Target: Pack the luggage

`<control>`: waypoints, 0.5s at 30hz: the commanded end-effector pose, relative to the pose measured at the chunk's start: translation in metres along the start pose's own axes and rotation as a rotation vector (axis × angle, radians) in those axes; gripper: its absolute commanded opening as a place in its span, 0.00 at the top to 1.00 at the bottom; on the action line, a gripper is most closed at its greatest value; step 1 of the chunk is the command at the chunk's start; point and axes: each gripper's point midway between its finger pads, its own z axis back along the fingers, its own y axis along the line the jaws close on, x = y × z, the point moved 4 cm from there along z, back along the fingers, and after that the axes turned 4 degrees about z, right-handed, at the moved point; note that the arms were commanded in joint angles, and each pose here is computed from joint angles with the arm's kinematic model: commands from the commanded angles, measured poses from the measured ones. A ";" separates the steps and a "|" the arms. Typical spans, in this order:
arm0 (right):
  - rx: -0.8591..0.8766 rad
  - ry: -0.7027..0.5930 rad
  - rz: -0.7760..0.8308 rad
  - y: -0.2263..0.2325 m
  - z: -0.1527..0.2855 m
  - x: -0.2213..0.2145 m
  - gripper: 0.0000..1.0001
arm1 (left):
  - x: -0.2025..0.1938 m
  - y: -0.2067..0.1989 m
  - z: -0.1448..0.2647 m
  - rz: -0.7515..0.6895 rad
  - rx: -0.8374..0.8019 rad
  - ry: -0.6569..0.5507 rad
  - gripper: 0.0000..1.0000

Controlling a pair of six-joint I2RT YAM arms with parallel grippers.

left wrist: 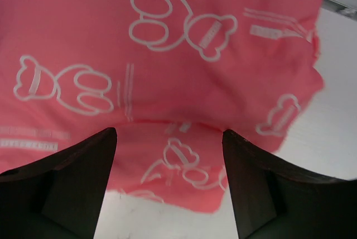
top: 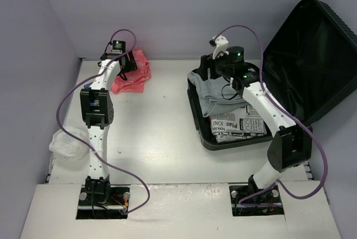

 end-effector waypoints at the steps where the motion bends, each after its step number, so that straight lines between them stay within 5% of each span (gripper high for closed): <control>1: 0.087 -0.029 0.002 0.034 0.006 0.006 0.37 | 0.050 -0.020 0.018 -0.044 -0.064 -0.189 0.29; 5: 0.127 0.022 -0.021 0.056 0.003 -0.015 0.37 | 0.035 -0.016 -0.010 -0.060 -0.070 -0.171 0.29; 10: 0.175 0.057 -0.022 0.081 -0.003 -0.027 0.37 | -0.026 0.004 -0.038 -0.040 -0.010 0.011 0.29; 15: 0.198 0.063 -0.019 0.098 -0.011 -0.027 0.37 | -0.077 0.010 -0.021 0.045 -0.021 0.108 0.30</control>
